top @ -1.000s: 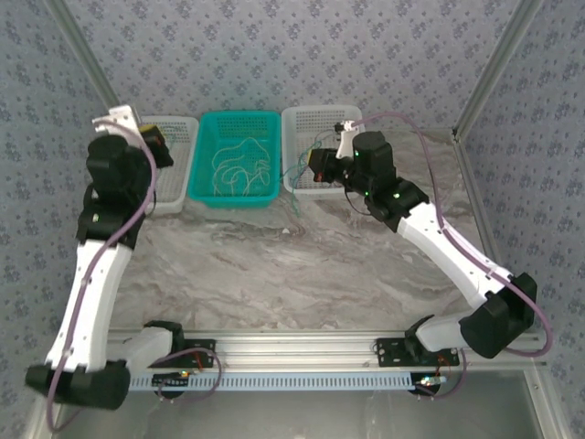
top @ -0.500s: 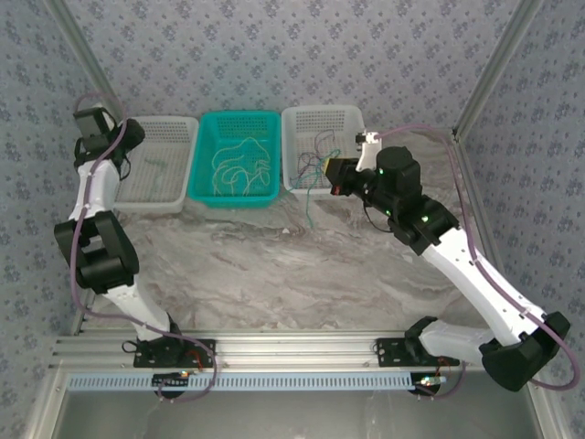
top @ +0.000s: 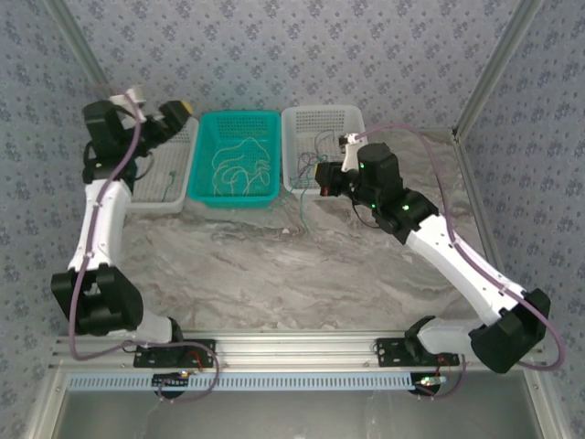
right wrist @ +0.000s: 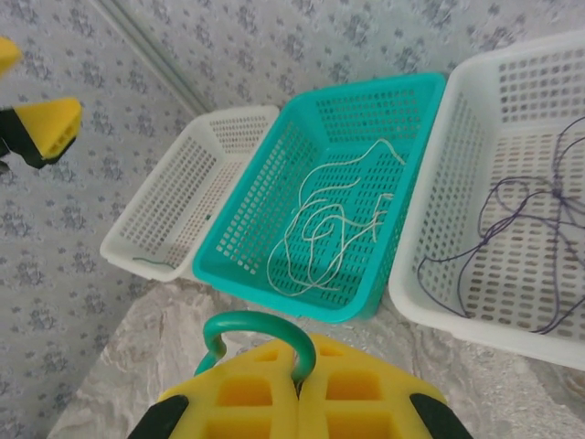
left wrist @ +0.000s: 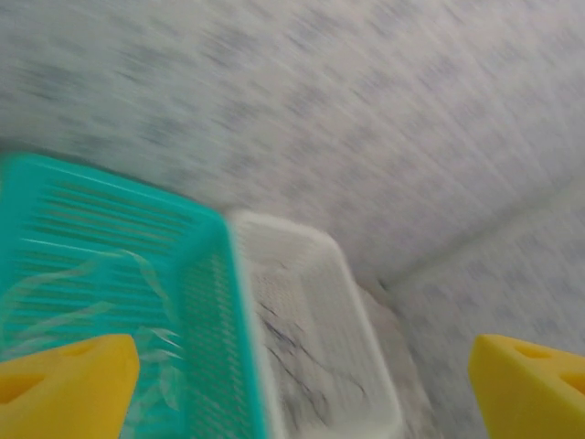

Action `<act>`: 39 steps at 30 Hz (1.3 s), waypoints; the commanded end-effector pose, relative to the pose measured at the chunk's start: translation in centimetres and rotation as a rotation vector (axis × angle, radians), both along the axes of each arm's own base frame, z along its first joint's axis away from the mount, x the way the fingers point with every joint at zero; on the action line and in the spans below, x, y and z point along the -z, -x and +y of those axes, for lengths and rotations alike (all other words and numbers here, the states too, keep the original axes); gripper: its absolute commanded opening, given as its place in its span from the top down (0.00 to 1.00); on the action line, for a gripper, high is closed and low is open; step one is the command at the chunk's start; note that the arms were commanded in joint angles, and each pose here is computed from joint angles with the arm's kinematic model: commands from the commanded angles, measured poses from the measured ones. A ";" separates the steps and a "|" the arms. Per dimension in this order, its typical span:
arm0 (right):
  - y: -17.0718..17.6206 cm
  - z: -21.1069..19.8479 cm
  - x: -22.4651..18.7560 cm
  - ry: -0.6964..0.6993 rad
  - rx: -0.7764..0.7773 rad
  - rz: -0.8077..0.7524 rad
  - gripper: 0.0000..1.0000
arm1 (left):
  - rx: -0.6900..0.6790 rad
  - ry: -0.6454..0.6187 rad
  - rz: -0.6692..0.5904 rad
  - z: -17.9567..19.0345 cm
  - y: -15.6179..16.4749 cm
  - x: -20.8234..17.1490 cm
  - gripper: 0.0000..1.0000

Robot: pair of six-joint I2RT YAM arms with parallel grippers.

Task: Untangle the cables

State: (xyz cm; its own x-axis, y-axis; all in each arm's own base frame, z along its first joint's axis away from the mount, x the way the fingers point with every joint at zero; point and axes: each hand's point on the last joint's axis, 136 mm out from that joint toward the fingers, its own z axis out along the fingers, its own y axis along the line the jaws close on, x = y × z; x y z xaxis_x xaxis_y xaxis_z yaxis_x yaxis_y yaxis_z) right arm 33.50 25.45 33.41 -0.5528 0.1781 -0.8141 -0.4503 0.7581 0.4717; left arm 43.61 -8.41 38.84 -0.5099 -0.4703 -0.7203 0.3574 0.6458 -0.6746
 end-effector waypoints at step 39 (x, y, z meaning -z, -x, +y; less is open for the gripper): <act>0.5 0.0 -4.7 -0.100 -0.050 -0.069 0.36 | 0.239 -0.364 -0.209 -10.5 10.5 3.3 1.00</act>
